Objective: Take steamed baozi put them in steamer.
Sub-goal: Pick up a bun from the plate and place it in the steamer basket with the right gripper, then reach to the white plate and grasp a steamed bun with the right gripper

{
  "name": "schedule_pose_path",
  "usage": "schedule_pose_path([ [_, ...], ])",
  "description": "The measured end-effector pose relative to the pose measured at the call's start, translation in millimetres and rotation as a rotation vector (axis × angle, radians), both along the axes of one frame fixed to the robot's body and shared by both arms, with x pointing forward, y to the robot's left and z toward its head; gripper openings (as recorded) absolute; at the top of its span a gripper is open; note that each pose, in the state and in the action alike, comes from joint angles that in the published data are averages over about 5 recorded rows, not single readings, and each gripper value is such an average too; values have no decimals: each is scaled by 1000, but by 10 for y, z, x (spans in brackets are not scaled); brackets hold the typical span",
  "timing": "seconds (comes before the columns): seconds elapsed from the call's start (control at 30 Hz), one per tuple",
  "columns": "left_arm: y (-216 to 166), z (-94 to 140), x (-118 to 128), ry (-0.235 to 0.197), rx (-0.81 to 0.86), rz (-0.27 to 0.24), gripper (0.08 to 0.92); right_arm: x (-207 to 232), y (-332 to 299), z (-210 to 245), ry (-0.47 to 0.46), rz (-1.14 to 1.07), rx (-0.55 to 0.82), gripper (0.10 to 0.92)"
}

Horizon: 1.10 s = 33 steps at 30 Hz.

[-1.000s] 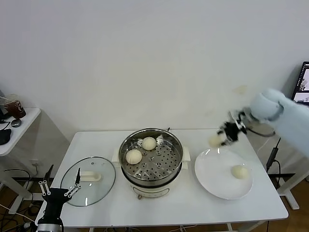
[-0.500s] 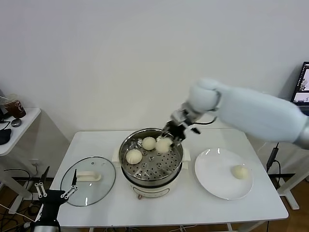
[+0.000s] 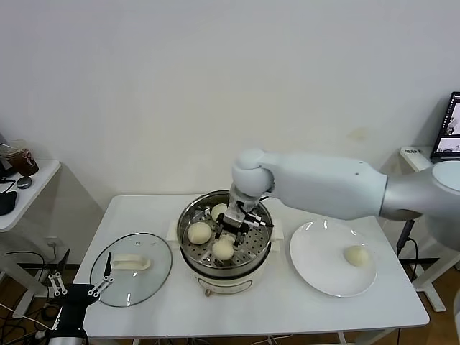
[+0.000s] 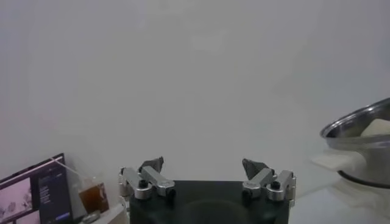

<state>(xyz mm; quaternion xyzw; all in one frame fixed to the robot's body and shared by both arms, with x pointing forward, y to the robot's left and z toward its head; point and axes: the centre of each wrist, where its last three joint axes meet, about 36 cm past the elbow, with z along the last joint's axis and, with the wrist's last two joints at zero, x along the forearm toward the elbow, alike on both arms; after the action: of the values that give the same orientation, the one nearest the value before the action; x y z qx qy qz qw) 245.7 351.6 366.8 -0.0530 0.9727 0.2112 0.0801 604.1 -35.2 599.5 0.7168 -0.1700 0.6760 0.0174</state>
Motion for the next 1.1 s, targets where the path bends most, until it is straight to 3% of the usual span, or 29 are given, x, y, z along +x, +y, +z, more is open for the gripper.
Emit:
schedule_pose_path([
  [0.27,10,-17,-1,2,0,3,823,-20,76,-132,-9,94,-34,488],
  [0.67,13,-13,3,0,-4,4,823,128,-80,199,-74,79,-19,785],
  [0.87,28,29,43,-10,1,-2,823,272,-492,632,-124,-68,11,822],
  [1.1,54,41,90,-15,6,-11,823,350,-1430,883,-115,-423,41,823],
])
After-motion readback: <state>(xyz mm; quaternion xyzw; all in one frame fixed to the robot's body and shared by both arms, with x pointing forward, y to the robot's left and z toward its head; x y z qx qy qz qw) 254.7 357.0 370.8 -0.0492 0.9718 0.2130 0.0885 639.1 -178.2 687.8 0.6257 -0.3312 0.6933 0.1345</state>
